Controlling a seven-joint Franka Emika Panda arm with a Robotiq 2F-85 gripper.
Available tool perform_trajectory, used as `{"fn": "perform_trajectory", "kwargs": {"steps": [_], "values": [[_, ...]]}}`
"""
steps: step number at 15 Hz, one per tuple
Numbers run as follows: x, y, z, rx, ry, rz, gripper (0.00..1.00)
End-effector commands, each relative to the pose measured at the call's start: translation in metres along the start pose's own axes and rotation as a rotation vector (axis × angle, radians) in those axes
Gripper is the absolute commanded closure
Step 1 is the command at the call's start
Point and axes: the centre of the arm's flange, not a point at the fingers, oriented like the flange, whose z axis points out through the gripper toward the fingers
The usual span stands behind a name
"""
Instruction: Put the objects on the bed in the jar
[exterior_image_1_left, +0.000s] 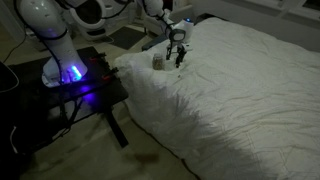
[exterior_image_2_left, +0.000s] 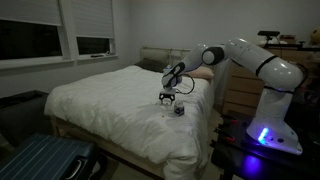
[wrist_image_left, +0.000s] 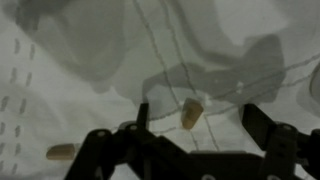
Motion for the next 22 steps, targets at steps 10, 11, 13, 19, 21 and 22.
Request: {"fn": "perform_trajectory", "kwargs": {"steps": [10,11,13,19,21,22], "values": [[0.000,0.000,-0.017,0.007,-0.004,-0.009,0.81],[0.000,0.001,-0.018,0.006,-0.004,-0.010,0.77],[-0.001,0.003,-0.024,0.003,-0.002,-0.009,0.74],[-0.014,0.006,-0.063,-0.010,0.028,-0.054,1.00],[-0.019,0.007,-0.072,-0.013,0.046,-0.064,1.00],[-0.021,0.007,-0.075,-0.015,0.045,-0.069,1.00]]}}
